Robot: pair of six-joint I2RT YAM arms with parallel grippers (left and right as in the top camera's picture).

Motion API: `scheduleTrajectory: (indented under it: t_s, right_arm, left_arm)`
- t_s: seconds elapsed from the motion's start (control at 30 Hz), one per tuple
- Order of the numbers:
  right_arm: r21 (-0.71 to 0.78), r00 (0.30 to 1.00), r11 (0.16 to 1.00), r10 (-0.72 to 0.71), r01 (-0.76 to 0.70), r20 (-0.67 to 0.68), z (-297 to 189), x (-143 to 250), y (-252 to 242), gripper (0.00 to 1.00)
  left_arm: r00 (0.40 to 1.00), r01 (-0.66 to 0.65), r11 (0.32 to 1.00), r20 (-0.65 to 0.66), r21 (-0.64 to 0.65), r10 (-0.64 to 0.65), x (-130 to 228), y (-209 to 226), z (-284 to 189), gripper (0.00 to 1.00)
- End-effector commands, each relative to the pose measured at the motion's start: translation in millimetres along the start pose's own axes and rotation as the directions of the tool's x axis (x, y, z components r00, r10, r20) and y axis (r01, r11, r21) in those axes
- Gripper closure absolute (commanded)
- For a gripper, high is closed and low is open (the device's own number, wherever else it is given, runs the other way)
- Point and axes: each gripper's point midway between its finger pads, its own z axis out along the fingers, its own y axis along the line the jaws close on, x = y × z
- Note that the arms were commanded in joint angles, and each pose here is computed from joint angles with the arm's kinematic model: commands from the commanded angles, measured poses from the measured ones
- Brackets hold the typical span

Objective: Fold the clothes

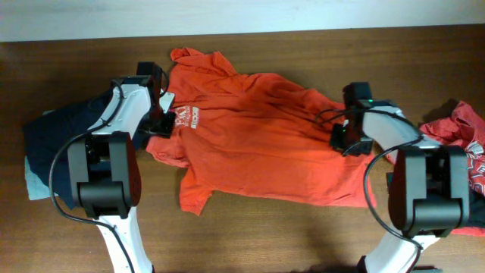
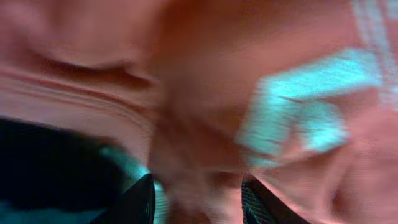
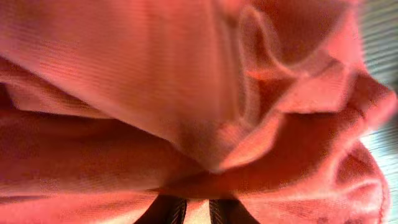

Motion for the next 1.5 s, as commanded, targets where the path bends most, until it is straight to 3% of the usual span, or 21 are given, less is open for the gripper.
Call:
scheduleTrajectory:
  t_s: [0.0, 0.13, 0.2, 0.4, 0.63, 0.83, 0.97, 1.1, 1.33, 1.47]
  right_arm:
    - [0.079, 0.994, 0.991, 0.102, -0.104, 0.033, 7, -12, -44, 0.82]
    - [-0.027, 0.998, 0.998, 0.062, -0.061, 0.024, -1, -24, -45, 0.82]
    - [-0.082, 0.998, 0.995, 0.061, -0.060, 0.010, -16, -31, -38, 0.79]
    - [-0.109, 0.998, 0.992, 0.059, -0.061, -0.024, -74, -43, -32, 0.71]
    - [-0.219, 0.995, 0.976, -0.011, -0.010, -0.097, -89, -27, -11, 0.69]
    - [-0.221, 0.995, 0.975, -0.031, 0.009, -0.092, -89, -26, -4, 0.68]
    - [-0.222, 0.995, 0.975, -0.036, 0.016, -0.089, -89, -26, -2, 0.67]
    - [-0.219, 0.995, 0.976, -0.040, 0.019, -0.091, -85, -25, -1, 0.63]
    - [-0.219, 0.990, 0.974, -0.087, 0.060, -0.115, -65, -8, 14, 0.63]
    - [-0.216, 0.983, 0.973, -0.115, 0.082, -0.146, -48, 9, 23, 0.62]
  left_arm:
    - [0.997, 0.019, 0.998, 0.076, -0.055, -0.015, -28, 18, -36, 0.46]
    - [0.991, 0.016, 0.999, 0.133, -0.042, -0.011, -47, 18, -89, 0.43]
    - [0.991, -0.005, 0.999, 0.136, 0.044, -0.001, -46, 0, -110, 0.43]
    - [0.998, -0.062, 0.983, 0.016, 0.172, 0.060, -17, -47, -106, 0.48]
    - [0.980, -0.034, 0.977, -0.185, 0.210, 0.074, 36, -80, -37, 0.56]
    - [0.977, 0.006, 0.979, -0.210, 0.205, 0.038, 60, -86, 18, 0.66]
    - [0.973, 0.084, 0.996, -0.217, -0.005, -0.083, 66, -49, 31, 0.77]
    - [0.956, 0.178, 0.939, -0.175, -0.293, -0.236, 70, 15, 26, 0.78]
    - [0.949, 0.214, 0.888, -0.130, -0.407, -0.288, 65, 50, 13, 0.76]
    - [0.947, 0.208, 0.886, -0.141, -0.414, -0.288, 63, 53, 0, 0.69]
